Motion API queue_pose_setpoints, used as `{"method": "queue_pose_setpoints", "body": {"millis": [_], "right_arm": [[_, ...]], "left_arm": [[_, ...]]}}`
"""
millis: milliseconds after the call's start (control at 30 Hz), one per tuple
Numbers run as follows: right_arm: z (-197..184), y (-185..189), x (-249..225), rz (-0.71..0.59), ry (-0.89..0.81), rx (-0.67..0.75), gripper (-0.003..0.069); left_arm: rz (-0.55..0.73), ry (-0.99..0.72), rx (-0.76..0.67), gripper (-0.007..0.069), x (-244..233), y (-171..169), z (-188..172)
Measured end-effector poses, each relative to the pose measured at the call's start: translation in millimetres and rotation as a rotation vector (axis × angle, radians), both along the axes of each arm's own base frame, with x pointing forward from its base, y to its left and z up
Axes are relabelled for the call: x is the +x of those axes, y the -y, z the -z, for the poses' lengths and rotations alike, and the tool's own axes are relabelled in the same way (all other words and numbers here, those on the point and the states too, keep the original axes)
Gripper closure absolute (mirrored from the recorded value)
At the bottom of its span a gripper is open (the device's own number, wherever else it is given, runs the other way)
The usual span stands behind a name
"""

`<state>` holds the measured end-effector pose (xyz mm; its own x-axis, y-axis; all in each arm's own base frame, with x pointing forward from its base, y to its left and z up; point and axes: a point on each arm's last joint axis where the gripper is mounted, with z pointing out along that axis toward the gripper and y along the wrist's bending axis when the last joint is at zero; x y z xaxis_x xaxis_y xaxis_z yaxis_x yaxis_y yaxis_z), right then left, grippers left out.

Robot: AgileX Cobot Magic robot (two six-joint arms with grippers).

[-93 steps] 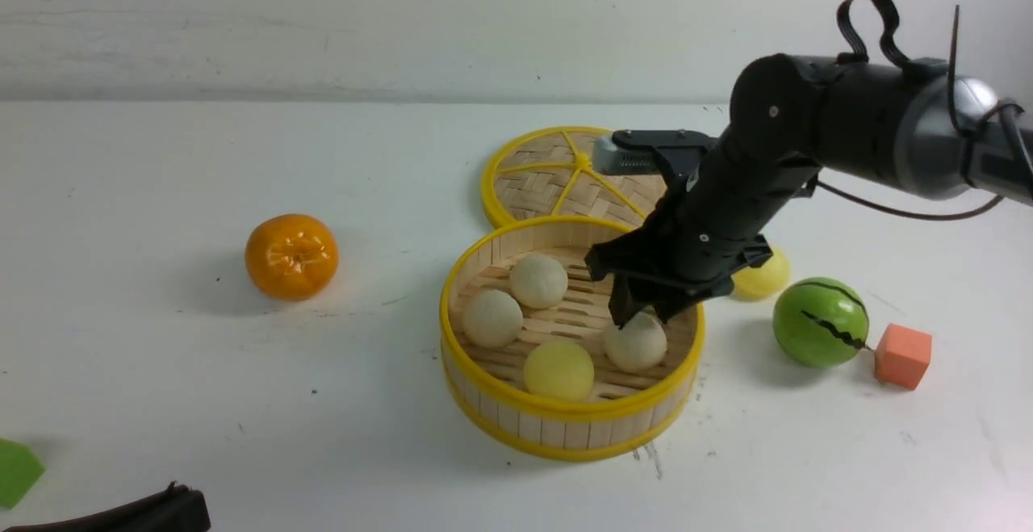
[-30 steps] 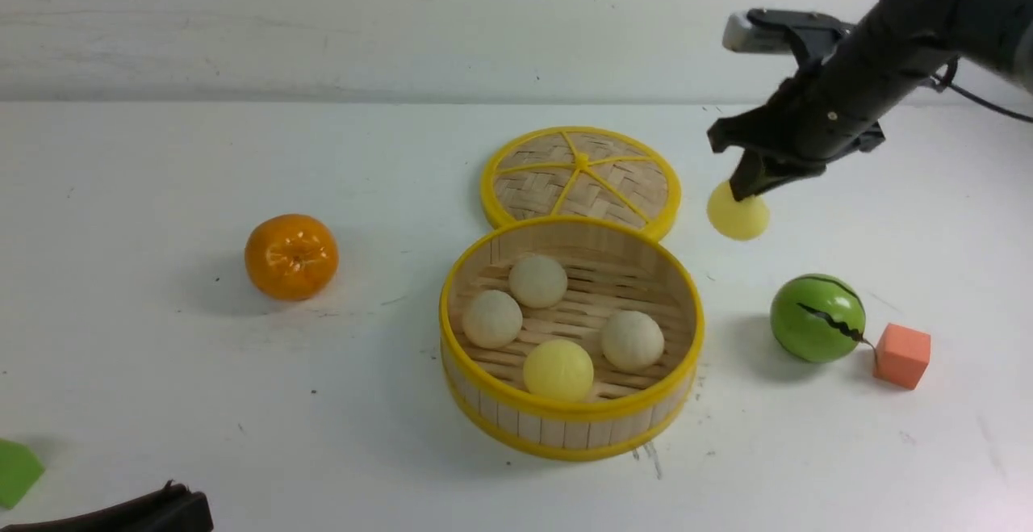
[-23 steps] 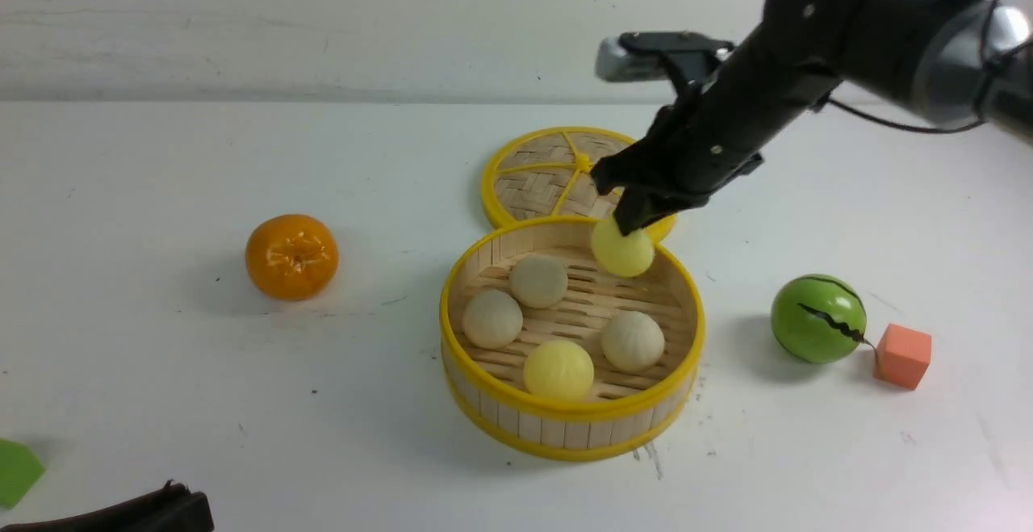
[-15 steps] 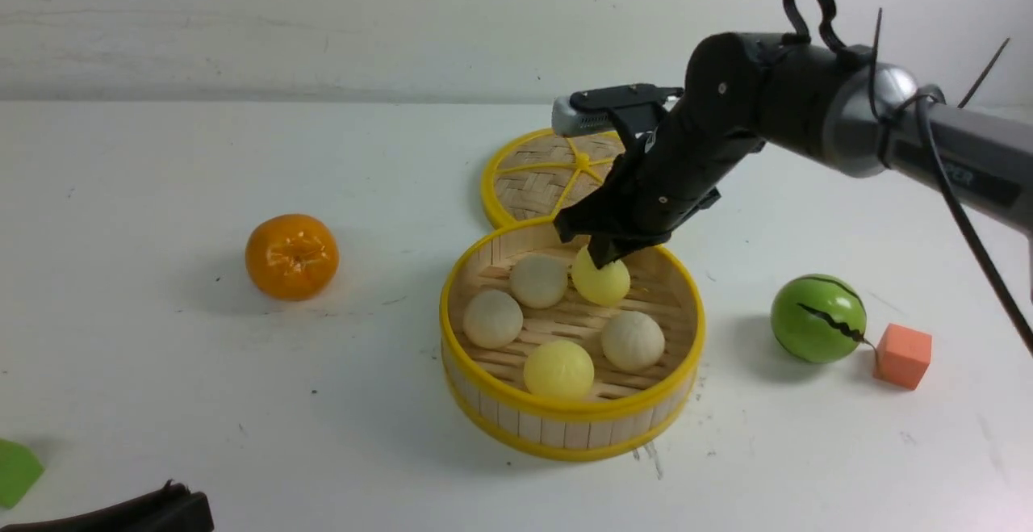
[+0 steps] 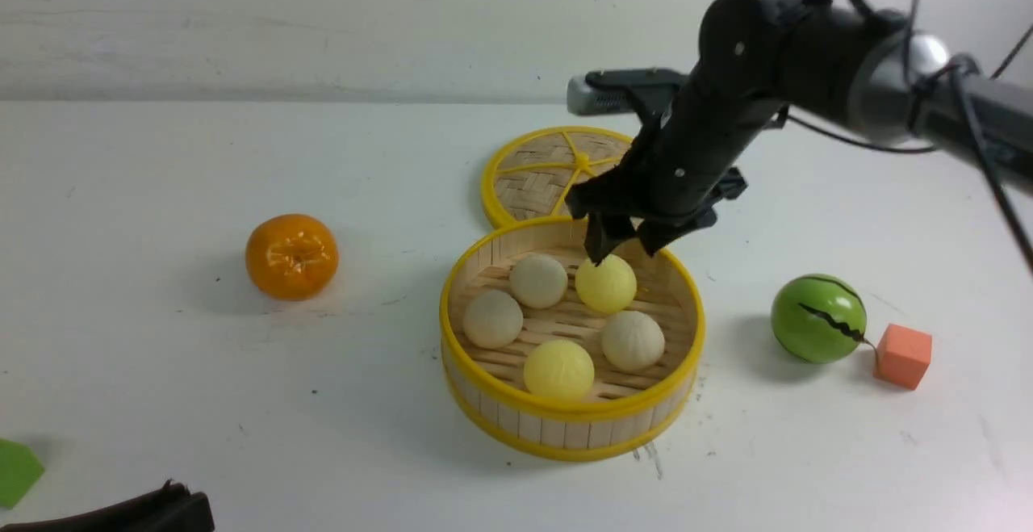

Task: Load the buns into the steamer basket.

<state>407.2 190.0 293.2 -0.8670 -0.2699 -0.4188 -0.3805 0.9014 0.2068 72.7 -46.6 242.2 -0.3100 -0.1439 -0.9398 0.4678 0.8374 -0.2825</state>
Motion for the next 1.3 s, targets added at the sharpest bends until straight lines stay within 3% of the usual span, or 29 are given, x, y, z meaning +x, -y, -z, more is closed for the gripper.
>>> {"method": "queue_pose_setpoints", "body": {"millis": [100,133,167,267,300,467,667,1000,1300], "right_arm": [[-56.6,15.8,-34.8,0.017,0.034,0.010,0.0183],[-59.9,17.1,-37.7,0.020,0.035,0.010,0.0186],[-87.9,27.7,-62.4,0.042,0.065,0.034,0.0215],[-113.7,44.0,-100.0,0.067,0.096,0.057,0.0295],[-113.7,44.0,-100.0,0.067,0.096,0.057,0.0308],[-116.4,78.6,-168.0,0.143,0.124,0.041,0.0508],[-91.9,100.2,-212.0,0.166,0.130,0.019,0.0615],[-61.7,114.0,-248.5,0.158,-0.009,-0.036,0.0627],[-68.4,133.9,-262.3,0.186,0.063,-0.041,0.0629]], "left_arm": [[0.000,0.000,0.000,0.0517,0.0,0.0,0.0],[0.000,0.000,0.000,0.0516,0.0,0.0,0.0],[0.000,0.000,0.000,0.0515,0.0,0.0,0.0],[0.000,0.000,0.000,0.0512,0.0,0.0,0.0],[0.000,0.000,0.000,0.0512,0.0,0.0,0.0],[0.000,0.000,0.000,0.0508,0.0,0.0,0.0],[0.000,0.000,0.000,0.0501,0.0,0.0,0.0],[0.000,0.000,0.000,0.0492,0.0,0.0,0.0],[0.000,0.000,0.000,0.0481,0.0,0.0,0.0]]}}
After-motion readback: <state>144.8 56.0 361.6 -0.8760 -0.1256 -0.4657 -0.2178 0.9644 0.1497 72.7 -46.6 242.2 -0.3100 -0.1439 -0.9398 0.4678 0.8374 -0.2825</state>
